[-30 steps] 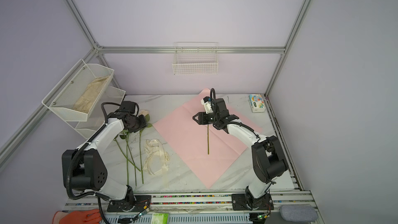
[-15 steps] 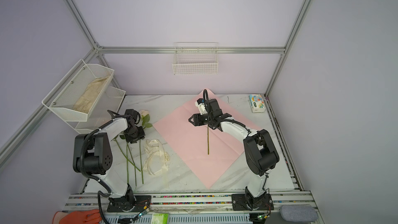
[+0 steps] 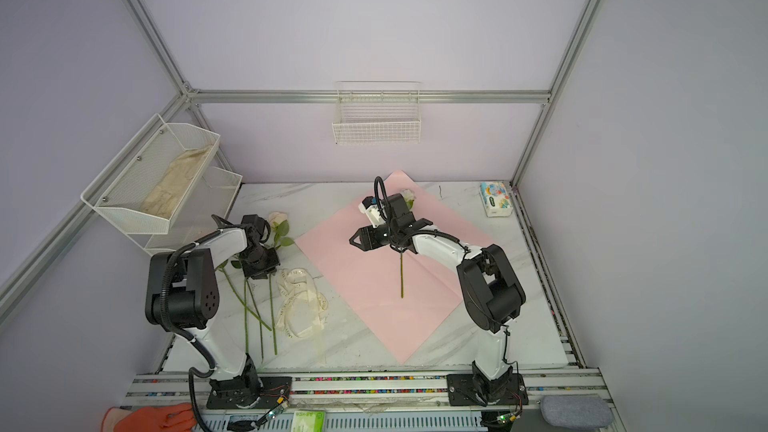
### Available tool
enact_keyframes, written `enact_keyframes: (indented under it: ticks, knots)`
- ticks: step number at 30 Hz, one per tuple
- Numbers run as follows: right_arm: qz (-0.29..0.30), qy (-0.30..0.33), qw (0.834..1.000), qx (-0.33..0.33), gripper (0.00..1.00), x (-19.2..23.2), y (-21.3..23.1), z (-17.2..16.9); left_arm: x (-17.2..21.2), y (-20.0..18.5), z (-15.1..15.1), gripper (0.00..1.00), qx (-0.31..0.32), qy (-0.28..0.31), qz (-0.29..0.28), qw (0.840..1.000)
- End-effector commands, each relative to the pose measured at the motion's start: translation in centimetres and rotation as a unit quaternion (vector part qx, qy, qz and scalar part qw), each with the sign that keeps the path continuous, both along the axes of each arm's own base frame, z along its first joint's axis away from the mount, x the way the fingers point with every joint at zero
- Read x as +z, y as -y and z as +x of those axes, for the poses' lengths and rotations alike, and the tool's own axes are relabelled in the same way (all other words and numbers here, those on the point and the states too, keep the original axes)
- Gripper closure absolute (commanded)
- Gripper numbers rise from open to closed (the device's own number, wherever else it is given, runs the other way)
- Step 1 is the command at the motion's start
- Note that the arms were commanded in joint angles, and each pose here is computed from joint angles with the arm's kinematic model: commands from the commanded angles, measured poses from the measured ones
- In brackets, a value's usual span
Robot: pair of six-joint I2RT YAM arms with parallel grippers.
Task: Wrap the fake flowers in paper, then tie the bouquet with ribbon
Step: 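Grasp a second rose stem with the left gripper near the ribbon, then lay the second rose beside the first on the paper with the left gripper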
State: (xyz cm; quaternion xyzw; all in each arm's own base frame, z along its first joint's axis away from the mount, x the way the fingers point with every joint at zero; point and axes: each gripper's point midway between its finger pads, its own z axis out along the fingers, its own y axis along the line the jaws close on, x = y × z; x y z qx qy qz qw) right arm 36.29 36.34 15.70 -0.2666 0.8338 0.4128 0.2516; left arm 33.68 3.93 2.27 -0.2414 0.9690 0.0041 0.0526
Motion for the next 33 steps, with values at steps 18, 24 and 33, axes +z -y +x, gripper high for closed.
enact_keyframes:
  ticks: [18, 24, 33]
  knots:
    - [-0.049, 0.106, 0.965, -0.236, 0.30, 4.5, 9.9, 5.8, 13.2, 7.3, 2.5, 0.96, -0.161, 0.129, -0.015, 0.978]
    - [-0.025, 0.064, 0.942, -0.327, 0.26, 4.2, 18.2, 7.7, 17.8, 20.0, 7.4, 0.96, -0.230, 0.214, -0.162, 0.935]
    - [0.015, -0.026, 0.938, -0.344, 0.16, 0.7, 23.6, 7.3, 16.1, 35.2, 14.2, 0.96, -0.302, 0.221, -0.222, 0.900]
